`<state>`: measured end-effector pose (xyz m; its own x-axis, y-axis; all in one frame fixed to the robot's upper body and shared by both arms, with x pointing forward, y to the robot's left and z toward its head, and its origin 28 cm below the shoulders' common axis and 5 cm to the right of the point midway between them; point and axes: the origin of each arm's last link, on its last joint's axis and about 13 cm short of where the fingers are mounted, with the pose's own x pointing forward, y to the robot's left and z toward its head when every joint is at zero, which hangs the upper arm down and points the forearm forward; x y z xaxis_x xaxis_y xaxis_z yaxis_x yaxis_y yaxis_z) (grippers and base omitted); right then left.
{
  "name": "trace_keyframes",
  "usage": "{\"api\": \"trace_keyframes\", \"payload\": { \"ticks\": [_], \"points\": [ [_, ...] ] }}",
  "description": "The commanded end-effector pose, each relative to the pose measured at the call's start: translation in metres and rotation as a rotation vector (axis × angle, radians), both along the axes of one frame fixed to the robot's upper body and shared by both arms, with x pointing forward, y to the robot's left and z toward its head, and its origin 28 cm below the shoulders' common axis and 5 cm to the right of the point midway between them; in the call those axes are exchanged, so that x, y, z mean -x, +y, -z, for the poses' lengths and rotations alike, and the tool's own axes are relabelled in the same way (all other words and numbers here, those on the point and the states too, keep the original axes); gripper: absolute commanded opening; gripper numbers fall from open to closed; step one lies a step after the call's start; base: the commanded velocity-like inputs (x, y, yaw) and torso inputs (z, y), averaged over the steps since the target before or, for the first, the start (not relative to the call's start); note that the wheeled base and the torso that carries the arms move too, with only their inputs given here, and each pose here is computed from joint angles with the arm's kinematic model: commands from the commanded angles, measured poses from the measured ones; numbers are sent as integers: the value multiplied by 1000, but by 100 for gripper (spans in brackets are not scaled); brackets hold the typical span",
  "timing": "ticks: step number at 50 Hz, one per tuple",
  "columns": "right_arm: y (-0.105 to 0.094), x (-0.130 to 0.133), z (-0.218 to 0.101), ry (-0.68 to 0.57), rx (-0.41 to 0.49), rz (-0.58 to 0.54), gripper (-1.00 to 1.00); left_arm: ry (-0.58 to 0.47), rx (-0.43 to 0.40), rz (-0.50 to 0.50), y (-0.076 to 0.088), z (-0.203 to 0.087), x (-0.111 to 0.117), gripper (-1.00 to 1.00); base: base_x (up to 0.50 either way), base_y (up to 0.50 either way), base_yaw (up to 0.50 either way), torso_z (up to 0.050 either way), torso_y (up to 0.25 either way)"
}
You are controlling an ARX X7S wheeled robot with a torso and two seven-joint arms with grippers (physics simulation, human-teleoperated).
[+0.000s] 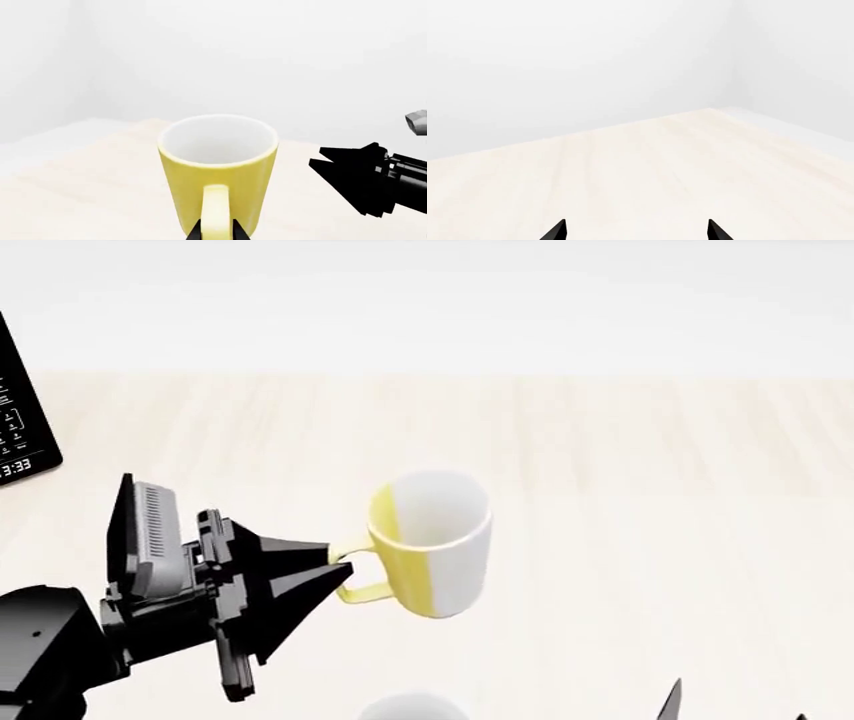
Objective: Put the yellow and white mug to the front of the white mug.
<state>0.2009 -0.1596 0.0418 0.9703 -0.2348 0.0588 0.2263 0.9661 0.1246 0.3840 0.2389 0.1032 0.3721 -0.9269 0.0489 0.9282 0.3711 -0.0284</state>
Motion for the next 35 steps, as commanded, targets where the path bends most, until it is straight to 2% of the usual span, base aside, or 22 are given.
{"api": "trace_keyframes", "payload": {
  "ticks": [1, 14, 19, 35],
  "points": [
    [1, 0, 0, 1, 1, -5, 100, 6, 7, 7, -2, 9, 0, -100, 0, 0, 0, 0, 0],
    [3, -1, 1, 6, 3, -12, 100, 43, -5, -35, 2, 32, -4, -100, 0, 0, 0, 0, 0],
    [3, -1, 1, 6, 5, -16, 100, 58, -11, -55, 6, 40, 0, -100, 0, 0, 0, 0, 0],
    [4, -2, 2, 9, 7, -22, 100, 68, -46, -61, 6, 53, 8, -100, 0, 0, 0, 0, 1]
  ]
}}
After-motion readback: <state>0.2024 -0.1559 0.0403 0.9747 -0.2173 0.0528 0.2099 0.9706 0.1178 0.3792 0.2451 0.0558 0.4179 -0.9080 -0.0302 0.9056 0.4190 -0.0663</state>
